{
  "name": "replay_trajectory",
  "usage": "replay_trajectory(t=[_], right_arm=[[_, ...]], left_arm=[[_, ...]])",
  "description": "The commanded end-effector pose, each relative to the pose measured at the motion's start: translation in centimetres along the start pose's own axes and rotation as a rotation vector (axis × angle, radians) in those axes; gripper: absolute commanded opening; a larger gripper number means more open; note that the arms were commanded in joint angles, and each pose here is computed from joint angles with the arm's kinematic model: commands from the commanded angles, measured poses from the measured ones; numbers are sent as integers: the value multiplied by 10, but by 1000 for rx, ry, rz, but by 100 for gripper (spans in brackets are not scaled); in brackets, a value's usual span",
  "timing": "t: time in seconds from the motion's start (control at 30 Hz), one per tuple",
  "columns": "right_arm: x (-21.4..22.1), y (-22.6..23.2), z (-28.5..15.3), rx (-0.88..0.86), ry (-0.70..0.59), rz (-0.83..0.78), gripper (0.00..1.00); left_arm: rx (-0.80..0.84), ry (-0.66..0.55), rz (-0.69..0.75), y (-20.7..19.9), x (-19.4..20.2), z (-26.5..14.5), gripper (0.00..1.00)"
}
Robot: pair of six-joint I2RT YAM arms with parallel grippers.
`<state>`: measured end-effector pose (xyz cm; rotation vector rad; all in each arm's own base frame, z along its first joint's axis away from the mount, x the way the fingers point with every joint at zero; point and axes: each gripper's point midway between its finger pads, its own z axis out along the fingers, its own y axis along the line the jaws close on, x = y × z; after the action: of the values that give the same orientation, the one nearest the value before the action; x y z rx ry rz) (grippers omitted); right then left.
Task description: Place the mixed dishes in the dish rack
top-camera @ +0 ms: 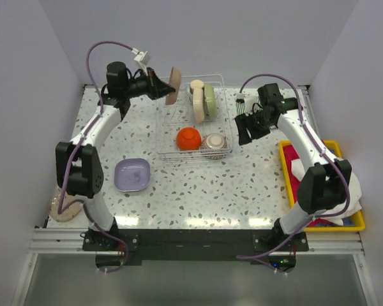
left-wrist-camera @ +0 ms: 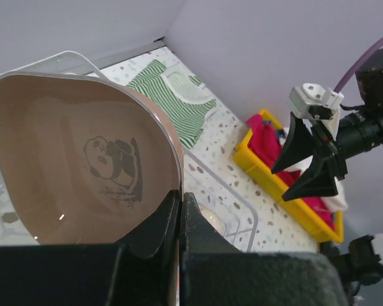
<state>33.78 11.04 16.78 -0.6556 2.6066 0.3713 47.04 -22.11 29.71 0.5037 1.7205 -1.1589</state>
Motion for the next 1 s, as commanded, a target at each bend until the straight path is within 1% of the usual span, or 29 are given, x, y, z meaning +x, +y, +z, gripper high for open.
replay_trajectory(t=[0.0,0.1,0.17,0.23,0.27,0.37,0.6,0.77,0.97], right_arm=[[-5,-12,-22,63,45,3,62],[-11,-19,-19,90,51,10,62],[-19,-22,-18,102,45,31,61],[-26,-20,-19,84,29,19,61],[-24,-22,-14,82,48,22,61],[-25,-27,-7,96,67,25,61],[-26,-29,-2,105,91,7,61],[-26,-25,0,113,107,-25,61],[-25,-17,-3,120,112,-68,61]], left_arm=[[219,-149,-244,-13,-31,16,0],[233,-181,-348,8,-26,25,0],[206,-207,-435,26,-23,29,0],[222,-215,-477,32,-16,31,0],[230,-218,-517,32,-16,31,0],[210,-226,-576,46,-9,32,0],[201,-242,-612,51,-21,24,0],[188,-221,-689,63,-6,29,0],[203,-206,-718,58,3,38,0]])
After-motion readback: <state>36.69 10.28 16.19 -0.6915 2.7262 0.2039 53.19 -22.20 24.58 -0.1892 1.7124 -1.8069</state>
